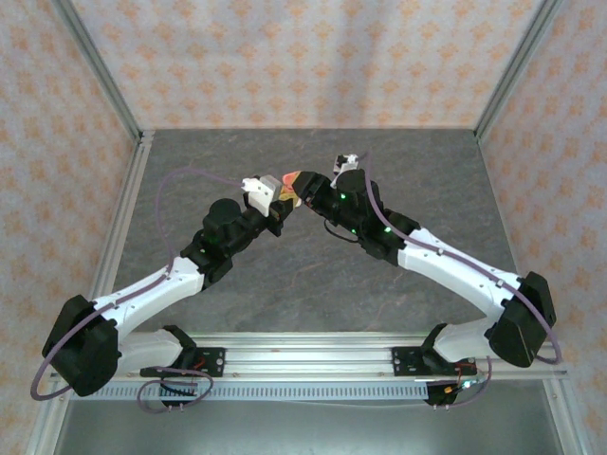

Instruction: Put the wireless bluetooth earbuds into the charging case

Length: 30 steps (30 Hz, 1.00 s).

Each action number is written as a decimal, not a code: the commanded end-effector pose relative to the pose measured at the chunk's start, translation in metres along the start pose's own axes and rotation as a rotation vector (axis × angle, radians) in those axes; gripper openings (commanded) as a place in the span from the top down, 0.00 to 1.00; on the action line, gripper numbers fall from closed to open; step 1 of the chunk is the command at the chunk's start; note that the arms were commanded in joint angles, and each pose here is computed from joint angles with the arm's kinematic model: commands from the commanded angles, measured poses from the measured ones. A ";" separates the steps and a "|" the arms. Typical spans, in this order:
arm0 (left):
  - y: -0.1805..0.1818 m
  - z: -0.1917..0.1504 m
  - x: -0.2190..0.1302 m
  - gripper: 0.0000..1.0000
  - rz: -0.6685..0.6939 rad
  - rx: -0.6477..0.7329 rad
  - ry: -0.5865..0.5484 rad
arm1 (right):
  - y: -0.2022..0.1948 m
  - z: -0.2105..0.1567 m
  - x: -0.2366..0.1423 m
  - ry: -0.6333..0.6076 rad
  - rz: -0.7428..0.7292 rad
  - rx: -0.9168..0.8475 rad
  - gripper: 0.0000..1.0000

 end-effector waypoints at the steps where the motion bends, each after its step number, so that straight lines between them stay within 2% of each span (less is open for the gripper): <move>1: -0.004 0.035 -0.009 1.00 -0.009 0.021 -0.156 | -0.007 -0.006 0.002 0.045 -0.078 -0.053 0.63; 5: -0.005 0.033 -0.010 1.00 -0.014 0.028 -0.145 | 0.001 0.001 -0.006 0.023 -0.080 -0.109 0.60; 8: -0.005 0.029 -0.012 1.00 -0.022 0.037 -0.133 | 0.013 0.012 -0.019 -0.001 -0.098 -0.213 0.59; 13: -0.002 0.020 -0.017 1.00 -0.038 0.030 -0.066 | 0.031 0.036 -0.045 -0.032 -0.212 -0.437 0.55; 16: 0.002 0.017 -0.023 1.00 -0.038 0.009 -0.049 | 0.027 0.047 -0.049 -0.029 -0.280 -0.495 0.54; 23: 0.001 0.001 -0.042 1.00 -0.050 0.017 0.057 | -0.031 0.072 -0.021 0.117 -0.544 -0.521 0.50; 30: 0.002 -0.016 -0.065 1.00 -0.021 0.020 0.112 | -0.125 0.086 0.047 0.318 -0.791 -0.553 0.52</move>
Point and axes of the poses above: each hand's point on the last joint's axis, 136 mm out from that joint toward the fingers, its own x axis out along the fingers, its own y axis along the line the jaws close on, z = x × y, the point moved 7 cm from there along -x, back along the fingers, and after that the axes turned 1 degree about -x, right-handed, at the moved point
